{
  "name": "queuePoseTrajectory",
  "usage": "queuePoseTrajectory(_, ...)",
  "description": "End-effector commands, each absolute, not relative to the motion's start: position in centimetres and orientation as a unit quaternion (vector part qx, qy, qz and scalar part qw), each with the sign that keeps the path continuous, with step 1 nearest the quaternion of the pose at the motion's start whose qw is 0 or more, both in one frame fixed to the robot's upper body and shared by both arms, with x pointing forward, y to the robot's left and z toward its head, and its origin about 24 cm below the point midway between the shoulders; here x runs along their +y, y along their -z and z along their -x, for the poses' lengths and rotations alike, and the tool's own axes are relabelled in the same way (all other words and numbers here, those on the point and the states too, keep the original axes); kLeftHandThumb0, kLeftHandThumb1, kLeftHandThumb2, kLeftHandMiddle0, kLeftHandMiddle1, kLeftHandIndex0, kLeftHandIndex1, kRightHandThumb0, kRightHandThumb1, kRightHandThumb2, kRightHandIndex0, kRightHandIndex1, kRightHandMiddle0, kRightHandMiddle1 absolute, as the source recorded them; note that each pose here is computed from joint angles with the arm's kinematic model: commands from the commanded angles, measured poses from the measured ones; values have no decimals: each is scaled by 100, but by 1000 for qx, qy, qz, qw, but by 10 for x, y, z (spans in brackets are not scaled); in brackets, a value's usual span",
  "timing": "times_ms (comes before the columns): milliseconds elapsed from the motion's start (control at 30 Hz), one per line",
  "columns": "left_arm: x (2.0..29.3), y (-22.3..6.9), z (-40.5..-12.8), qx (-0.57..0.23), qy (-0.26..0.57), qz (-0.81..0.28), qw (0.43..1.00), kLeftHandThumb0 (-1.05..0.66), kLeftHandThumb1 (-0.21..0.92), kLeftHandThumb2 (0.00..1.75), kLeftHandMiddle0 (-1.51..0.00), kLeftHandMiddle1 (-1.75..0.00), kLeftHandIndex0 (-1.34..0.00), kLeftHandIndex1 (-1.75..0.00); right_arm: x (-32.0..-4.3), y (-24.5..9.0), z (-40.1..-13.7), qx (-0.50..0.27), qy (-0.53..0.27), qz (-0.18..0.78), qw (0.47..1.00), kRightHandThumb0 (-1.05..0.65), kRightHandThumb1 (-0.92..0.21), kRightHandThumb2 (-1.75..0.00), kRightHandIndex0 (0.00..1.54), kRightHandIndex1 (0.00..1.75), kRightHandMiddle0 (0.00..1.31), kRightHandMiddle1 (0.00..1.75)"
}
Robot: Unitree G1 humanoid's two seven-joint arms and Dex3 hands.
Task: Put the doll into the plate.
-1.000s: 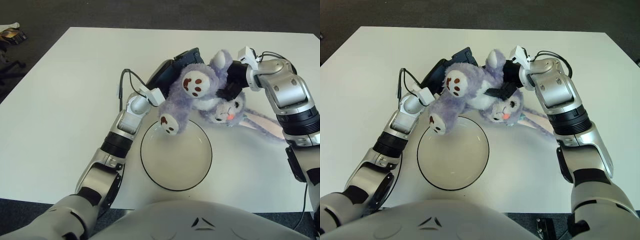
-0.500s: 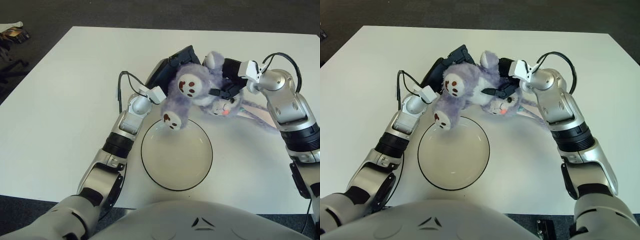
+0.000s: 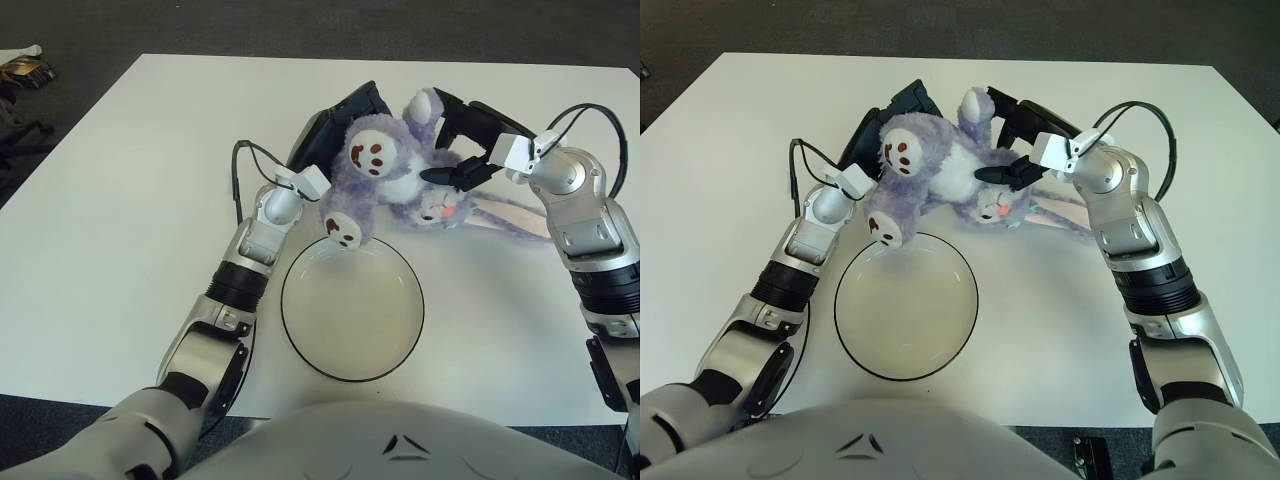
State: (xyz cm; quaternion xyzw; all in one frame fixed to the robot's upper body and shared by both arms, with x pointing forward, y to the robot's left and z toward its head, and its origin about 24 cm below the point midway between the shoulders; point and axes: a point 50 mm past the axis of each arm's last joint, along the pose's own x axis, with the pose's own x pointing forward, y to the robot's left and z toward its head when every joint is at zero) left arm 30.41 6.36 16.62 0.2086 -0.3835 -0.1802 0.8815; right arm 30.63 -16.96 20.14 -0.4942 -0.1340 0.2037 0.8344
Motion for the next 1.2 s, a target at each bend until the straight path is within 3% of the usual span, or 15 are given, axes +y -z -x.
queuePoseTrajectory(0,67,-174,-312,-386,160,-213,883,0,-8,175,-93,-168,-68,-175,-176,-202,-305,-146,-169,516,827,-29,-10,-118,30,113,0,133)
queuePoseTrajectory(467,73,-176,-324,-355,167,-196,899,0,-10,175,-96,-164,-69,-175,-185,-203,-305,-184,-113,521,826,-31,-11,-116,25,98,0,124)
queuePoseTrajectory(800,77,-178,-328,-343,163,-184,906,0,-8,175,-94,-167,-68,-175,-190,-209,-296,-192,-98,487,846,-28,-9,-119,13,106,1,130)
queuePoseTrajectory(1167,80,-179,-333,-318,136,-171,923,0,-9,175,-95,-165,-68,-175,-195,-212,-293,-185,-71,545,814,-56,-23,-99,18,93,0,114)
